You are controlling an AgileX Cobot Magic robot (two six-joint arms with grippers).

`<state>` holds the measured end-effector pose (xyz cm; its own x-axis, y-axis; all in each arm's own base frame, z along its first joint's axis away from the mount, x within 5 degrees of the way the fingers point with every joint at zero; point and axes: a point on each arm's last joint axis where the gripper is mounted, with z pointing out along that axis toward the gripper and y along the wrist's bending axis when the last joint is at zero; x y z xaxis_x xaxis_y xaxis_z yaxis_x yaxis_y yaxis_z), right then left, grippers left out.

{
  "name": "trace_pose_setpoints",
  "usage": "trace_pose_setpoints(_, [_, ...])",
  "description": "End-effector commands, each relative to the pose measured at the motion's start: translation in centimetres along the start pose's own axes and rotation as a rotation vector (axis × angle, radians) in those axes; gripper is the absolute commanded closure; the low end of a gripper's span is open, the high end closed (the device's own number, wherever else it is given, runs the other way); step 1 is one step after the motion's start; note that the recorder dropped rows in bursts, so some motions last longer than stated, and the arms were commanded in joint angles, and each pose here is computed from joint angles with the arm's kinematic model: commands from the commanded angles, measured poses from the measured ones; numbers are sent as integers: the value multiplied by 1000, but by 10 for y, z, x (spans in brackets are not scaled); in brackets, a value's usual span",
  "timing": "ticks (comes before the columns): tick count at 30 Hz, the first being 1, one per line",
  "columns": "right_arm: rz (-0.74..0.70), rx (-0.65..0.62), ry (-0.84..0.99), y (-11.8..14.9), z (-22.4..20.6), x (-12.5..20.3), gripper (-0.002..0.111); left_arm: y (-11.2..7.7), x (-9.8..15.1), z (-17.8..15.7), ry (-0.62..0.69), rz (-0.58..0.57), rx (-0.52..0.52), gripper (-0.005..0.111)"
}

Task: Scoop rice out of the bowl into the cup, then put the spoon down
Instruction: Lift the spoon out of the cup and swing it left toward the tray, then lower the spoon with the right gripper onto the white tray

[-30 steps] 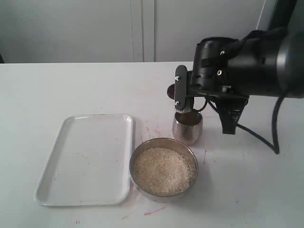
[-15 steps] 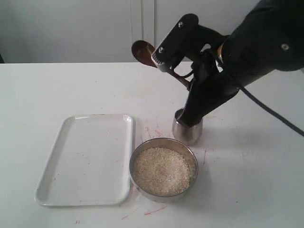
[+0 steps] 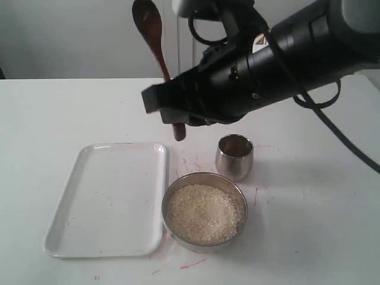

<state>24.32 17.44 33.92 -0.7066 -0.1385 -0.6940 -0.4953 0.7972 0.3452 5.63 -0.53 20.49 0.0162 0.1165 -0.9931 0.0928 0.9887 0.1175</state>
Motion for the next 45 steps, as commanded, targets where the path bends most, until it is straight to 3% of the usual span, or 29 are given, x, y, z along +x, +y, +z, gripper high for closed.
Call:
trace_pose_setpoints(1, [154, -107, -86, 11, -5, -10, 108, 0, -1, 0, -7, -5, -2, 92])
trace_pose_setpoints(7, [293, -203, -101, 19, 0, -13, 108, 0, -1, 0, -7, -5, -2, 92])
trace_pose_setpoints(26, [311, -253, -54, 62, 65, 10, 108, 0, -1, 0, -7, -5, -2, 92])
trace_pose_setpoints(45, [349, -98, 84, 38, 154, 49, 108, 0, -1, 0, -7, -5, -2, 92])
